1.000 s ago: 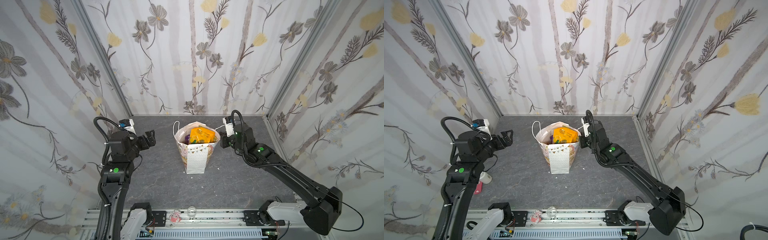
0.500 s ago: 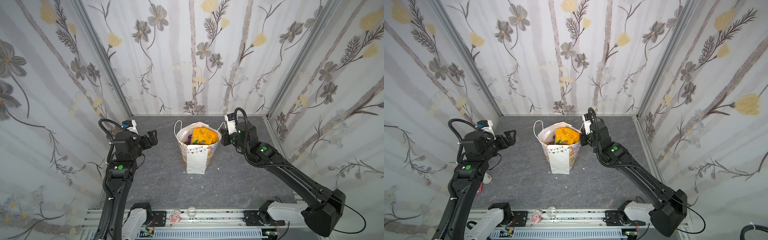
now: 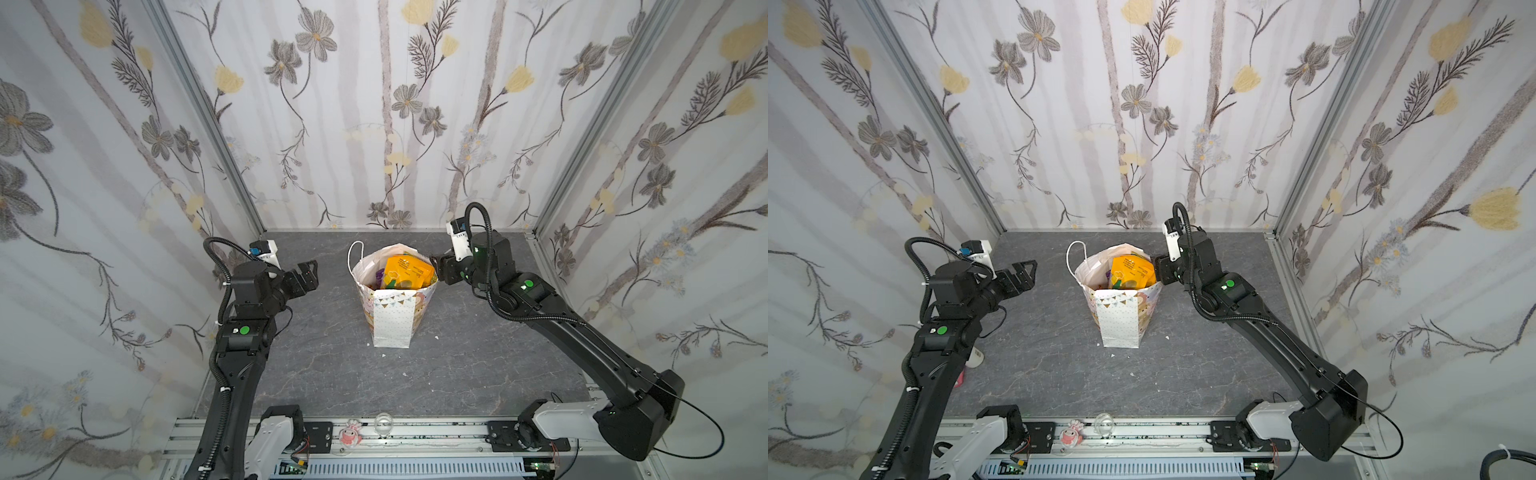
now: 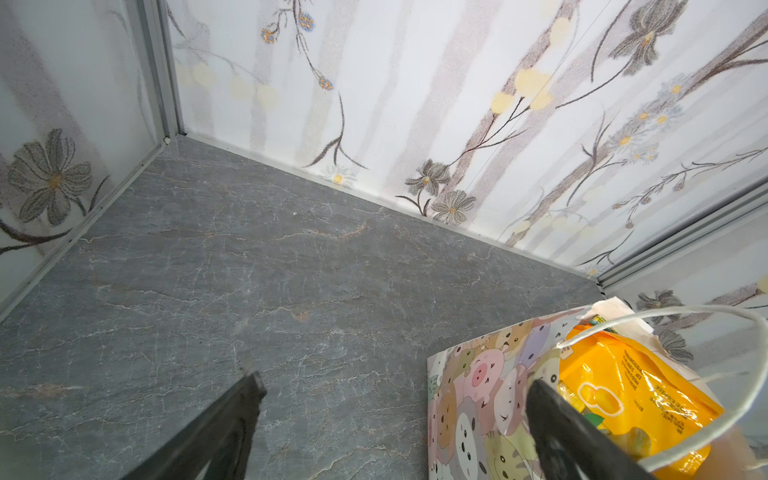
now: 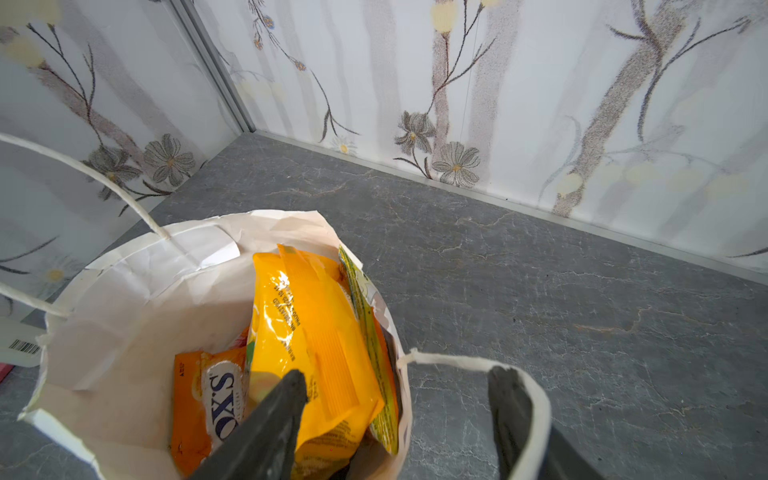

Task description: Place the snacks into the paper bag

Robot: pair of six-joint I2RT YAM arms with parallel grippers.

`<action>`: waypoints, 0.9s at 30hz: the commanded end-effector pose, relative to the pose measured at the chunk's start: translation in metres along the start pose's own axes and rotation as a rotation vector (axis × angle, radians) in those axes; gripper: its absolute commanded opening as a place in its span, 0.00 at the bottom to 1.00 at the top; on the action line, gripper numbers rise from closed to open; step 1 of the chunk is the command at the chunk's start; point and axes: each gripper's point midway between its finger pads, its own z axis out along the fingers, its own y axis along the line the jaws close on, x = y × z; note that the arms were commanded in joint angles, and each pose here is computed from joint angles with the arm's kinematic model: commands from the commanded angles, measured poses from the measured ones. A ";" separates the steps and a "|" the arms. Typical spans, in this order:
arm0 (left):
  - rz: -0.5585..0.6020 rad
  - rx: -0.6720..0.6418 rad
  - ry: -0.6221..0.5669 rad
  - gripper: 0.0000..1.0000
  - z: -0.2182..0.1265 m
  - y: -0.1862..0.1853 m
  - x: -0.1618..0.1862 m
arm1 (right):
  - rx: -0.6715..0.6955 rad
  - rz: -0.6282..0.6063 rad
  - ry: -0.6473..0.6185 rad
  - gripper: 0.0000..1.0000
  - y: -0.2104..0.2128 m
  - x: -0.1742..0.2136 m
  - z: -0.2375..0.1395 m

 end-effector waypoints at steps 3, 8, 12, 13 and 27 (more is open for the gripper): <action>-0.028 -0.114 -0.176 1.00 -0.007 0.025 -0.019 | 0.091 0.095 -0.024 0.83 -0.024 0.018 -0.047; -0.066 -0.243 -0.279 1.00 -0.011 0.060 -0.006 | 0.285 0.206 -0.057 0.92 -0.072 0.056 -0.083; -0.055 -0.355 -0.315 1.00 0.000 0.094 0.018 | 0.493 0.246 -0.052 1.00 -0.124 0.094 -0.078; -0.043 -0.374 -0.335 1.00 0.004 0.102 0.025 | 0.539 0.249 -0.064 1.00 -0.137 0.103 -0.075; 0.133 -0.334 -0.419 1.00 0.053 0.134 0.081 | 0.848 0.187 -0.352 1.00 -0.233 0.187 -0.081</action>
